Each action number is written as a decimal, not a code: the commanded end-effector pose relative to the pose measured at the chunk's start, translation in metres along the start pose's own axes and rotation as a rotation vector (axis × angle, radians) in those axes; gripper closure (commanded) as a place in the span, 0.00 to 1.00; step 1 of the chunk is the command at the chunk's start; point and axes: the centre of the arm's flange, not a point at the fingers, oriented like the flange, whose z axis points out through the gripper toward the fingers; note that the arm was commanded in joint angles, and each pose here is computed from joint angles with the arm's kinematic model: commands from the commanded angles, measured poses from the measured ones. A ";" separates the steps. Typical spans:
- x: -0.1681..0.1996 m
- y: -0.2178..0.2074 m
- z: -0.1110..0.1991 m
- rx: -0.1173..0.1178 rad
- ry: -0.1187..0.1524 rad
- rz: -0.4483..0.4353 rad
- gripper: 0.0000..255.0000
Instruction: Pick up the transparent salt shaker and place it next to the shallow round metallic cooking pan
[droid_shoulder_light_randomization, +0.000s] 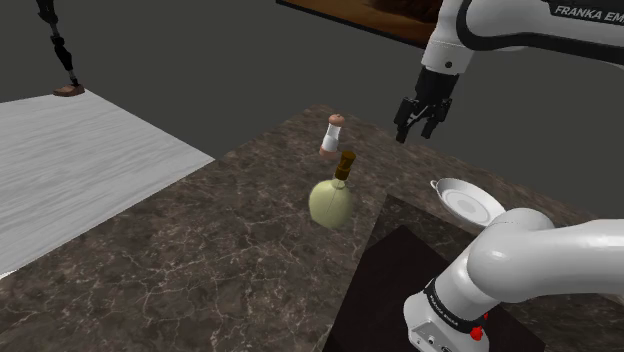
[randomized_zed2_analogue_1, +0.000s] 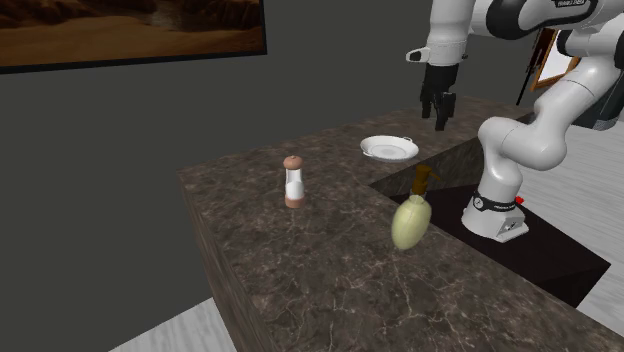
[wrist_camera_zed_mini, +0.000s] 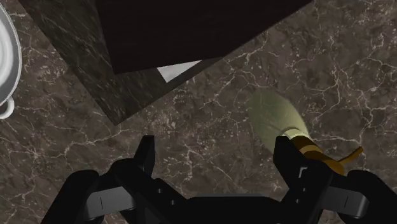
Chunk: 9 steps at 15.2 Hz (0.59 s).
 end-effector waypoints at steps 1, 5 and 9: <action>0.000 0.000 0.000 0.000 0.000 0.000 0.00; 0.047 0.010 0.014 -0.002 0.015 -0.001 0.00; 0.095 0.019 0.028 -0.005 0.031 -0.002 0.00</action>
